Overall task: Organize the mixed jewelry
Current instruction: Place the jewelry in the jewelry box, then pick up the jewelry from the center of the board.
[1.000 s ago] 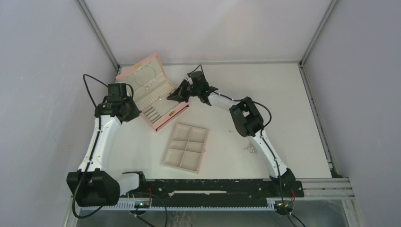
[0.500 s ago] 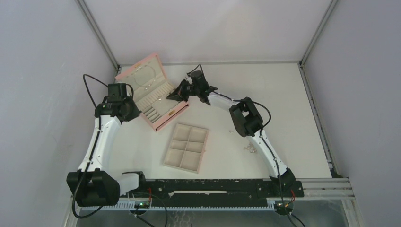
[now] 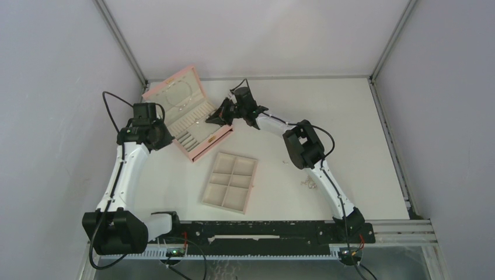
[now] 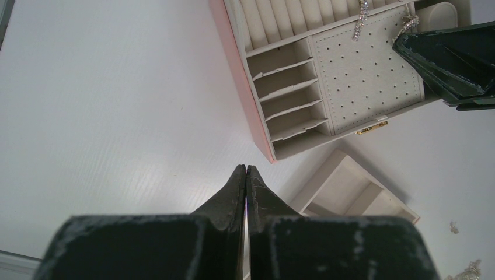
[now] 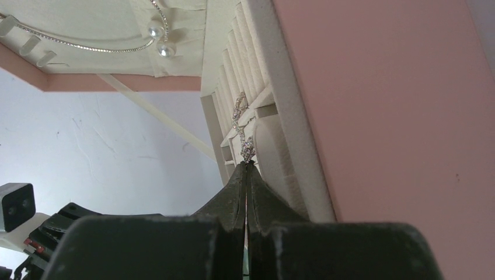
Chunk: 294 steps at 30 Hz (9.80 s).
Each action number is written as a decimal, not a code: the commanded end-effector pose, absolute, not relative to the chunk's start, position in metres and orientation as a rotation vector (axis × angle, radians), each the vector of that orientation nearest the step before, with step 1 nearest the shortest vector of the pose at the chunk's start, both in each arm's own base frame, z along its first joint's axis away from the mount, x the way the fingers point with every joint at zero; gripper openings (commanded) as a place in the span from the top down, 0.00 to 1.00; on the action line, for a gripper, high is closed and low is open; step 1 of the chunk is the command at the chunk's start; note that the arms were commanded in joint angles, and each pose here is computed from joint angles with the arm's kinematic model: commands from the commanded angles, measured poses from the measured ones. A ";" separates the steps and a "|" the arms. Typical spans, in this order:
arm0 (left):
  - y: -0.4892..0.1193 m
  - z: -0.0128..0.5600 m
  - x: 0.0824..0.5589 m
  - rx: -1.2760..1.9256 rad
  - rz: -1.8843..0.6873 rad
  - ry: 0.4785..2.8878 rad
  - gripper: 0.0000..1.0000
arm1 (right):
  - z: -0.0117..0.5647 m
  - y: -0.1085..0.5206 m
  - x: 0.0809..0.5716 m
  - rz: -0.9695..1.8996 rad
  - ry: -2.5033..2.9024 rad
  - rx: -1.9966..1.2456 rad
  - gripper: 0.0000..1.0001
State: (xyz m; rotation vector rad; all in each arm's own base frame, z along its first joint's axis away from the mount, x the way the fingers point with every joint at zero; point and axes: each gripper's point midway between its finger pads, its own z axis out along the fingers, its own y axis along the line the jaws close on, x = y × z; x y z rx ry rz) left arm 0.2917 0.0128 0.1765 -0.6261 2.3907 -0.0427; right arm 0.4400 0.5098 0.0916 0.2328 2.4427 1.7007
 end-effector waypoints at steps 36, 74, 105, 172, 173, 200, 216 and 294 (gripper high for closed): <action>0.017 0.192 0.295 -0.598 -0.040 2.343 0.96 | 0.059 0.484 0.445 1.175 2.614 0.230 1.00; 0.016 0.200 0.289 -0.590 -0.052 2.316 0.96 | 0.168 0.496 0.435 1.417 2.396 0.046 0.75; -0.157 0.223 0.275 0.161 -0.232 2.273 0.75 | 0.176 0.103 0.270 0.087 2.307 0.300 0.20; -0.175 0.203 0.277 0.245 -0.231 2.329 0.65 | 0.019 0.018 0.202 0.043 2.654 0.999 0.88; -0.174 0.204 0.277 0.242 -0.228 2.328 0.65 | 0.019 0.018 0.203 0.044 2.654 0.999 0.92; -0.143 0.257 0.298 0.022 -0.559 2.271 0.62 | 0.165 0.144 0.262 0.988 2.312 0.416 1.00; -0.139 0.259 0.305 -0.118 -0.816 2.241 0.58 | 0.278 0.265 0.265 1.590 1.943 -0.102 1.00; -0.267 0.351 0.224 0.282 -1.804 1.920 0.93 | 0.335 0.333 0.235 2.018 1.669 -0.327 1.00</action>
